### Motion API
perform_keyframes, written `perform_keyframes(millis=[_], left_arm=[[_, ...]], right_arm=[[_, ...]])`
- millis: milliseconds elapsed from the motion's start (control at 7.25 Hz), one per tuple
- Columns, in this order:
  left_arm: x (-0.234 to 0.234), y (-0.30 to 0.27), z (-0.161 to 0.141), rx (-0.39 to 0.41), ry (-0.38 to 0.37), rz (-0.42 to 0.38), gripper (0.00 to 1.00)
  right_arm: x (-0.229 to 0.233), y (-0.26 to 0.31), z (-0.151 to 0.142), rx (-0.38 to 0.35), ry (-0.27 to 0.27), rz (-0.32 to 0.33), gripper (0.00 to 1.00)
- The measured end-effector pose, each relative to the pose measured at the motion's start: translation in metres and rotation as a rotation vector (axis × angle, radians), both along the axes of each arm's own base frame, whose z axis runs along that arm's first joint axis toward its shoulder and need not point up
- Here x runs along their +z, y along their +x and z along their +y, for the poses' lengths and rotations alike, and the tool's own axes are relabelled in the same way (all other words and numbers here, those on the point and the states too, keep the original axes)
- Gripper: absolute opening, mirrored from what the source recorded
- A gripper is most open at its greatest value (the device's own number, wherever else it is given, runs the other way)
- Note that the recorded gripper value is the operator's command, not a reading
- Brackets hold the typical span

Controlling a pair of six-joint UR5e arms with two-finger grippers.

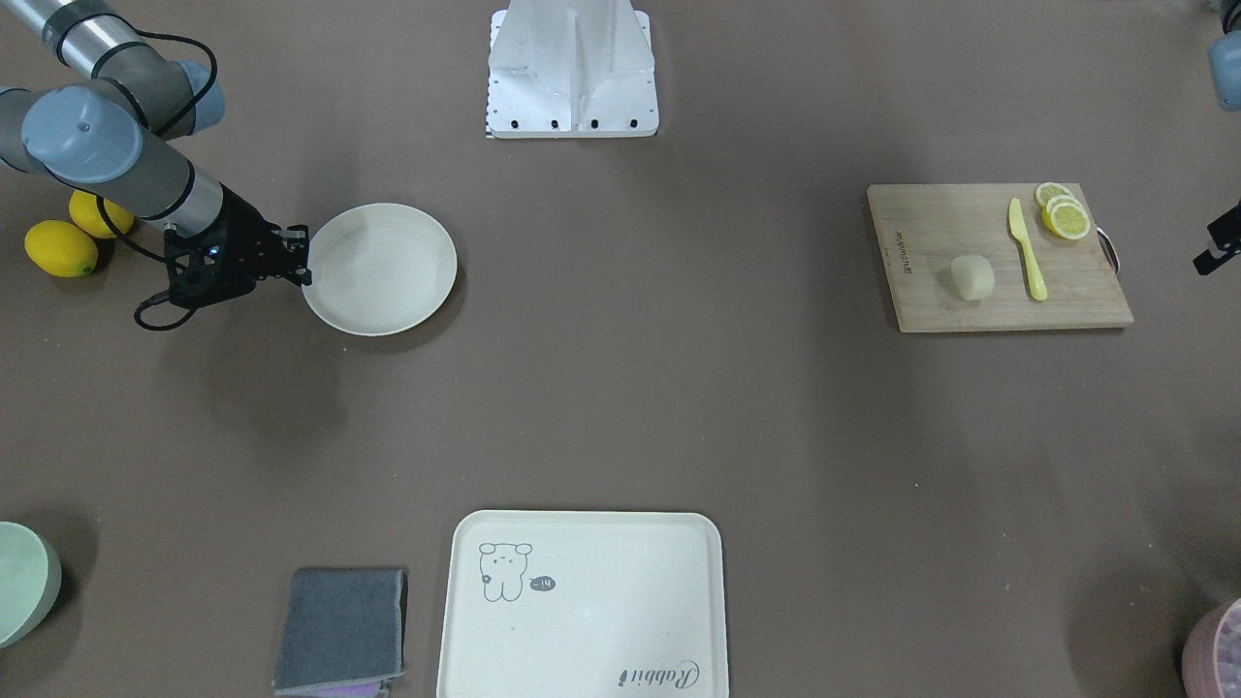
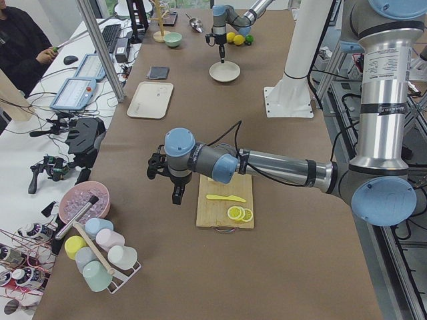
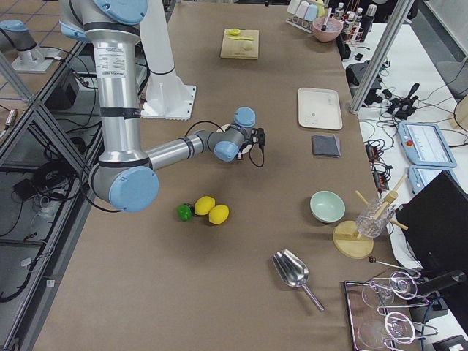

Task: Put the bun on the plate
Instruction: 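Push the white plate with the right gripper toward the cutting board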

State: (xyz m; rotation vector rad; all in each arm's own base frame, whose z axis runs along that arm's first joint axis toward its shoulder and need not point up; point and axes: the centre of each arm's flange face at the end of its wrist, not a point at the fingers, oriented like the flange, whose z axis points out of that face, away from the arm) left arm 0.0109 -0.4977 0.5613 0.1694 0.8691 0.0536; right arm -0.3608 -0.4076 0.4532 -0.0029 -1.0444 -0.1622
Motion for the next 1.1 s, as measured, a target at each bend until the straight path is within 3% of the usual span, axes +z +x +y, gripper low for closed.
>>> perform_keyframes(millis=[276,552,828,1103], left_arm=[[-0.004,0.000,0.001,-0.001,0.005,0.001,0.98],[-0.005,0.000,0.001,-0.002,0.008,0.001,0.98],[-0.005,0.000,0.001,-0.001,0.008,0.002,0.98],[-0.003,0.002,0.003,-0.006,-0.008,0.004,0.98]], right_arm=[[-0.053,-0.024,-0.013,0.028,-0.023,-0.066,0.00],[-0.118,-0.090,-0.016,0.059,-0.074,-0.116,0.00],[-0.151,-0.146,-0.019,0.088,-0.098,-0.117,0.00],[-0.159,-0.162,-0.019,0.101,-0.098,-0.097,0.00]])
